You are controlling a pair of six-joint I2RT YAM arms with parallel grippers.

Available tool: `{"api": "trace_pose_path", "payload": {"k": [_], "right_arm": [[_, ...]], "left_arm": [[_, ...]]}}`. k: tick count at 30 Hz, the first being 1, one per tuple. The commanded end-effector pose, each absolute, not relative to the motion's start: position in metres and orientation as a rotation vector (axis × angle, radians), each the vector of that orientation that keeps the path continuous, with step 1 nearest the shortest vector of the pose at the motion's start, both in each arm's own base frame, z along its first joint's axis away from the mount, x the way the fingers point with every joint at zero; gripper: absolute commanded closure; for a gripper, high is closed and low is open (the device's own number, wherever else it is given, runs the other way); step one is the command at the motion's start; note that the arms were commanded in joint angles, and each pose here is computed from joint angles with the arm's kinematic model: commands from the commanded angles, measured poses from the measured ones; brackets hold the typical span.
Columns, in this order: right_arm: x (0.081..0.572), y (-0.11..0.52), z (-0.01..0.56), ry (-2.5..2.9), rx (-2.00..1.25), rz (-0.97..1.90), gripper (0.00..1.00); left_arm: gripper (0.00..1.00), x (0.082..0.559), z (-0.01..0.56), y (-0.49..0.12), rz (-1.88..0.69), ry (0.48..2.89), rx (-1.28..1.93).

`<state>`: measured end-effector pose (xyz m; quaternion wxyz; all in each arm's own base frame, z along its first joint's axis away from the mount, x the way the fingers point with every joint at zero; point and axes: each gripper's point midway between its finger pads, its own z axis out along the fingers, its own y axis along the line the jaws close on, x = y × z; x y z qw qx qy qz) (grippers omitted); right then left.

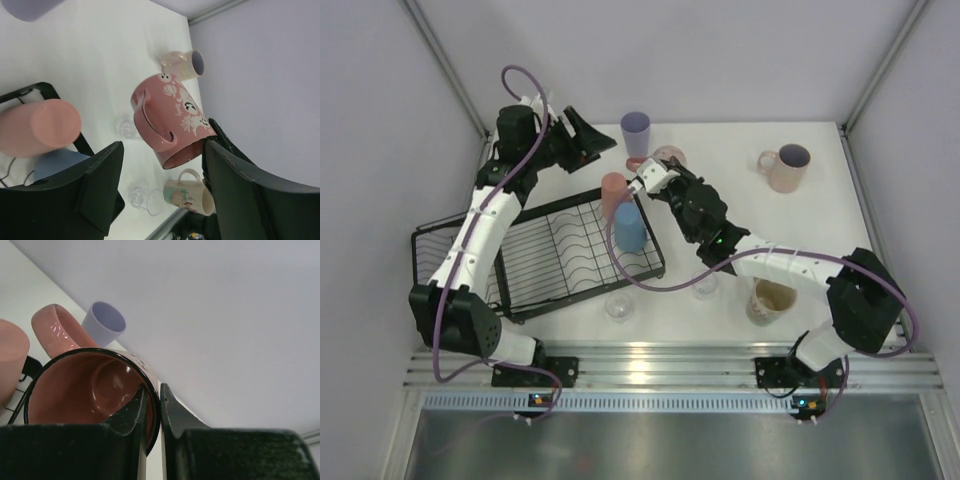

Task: Load the cups into the dish rack

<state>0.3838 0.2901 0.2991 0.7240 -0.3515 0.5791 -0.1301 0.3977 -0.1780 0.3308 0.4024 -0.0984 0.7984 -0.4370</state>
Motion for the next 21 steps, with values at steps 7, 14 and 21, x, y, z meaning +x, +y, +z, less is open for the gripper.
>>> {"api": "trace_pose_path", "payload": {"k": [7,14,21], "right_arm": [[0.338,0.259,0.442,0.84,-0.527,-0.208,1.0],[0.325,0.26,0.439,0.799,-0.558,-0.202,1.0],[0.308,0.27,0.441,0.697,-0.609,-0.236,1.0]], "left_arm": [[0.3,0.363,0.354,-0.208,-1.396,2.047,-0.053],[0.31,0.354,0.357,-0.215,-1.49,2.068,-0.007],[0.33,0.346,0.365,-0.224,-1.647,2.082,0.022]]}}
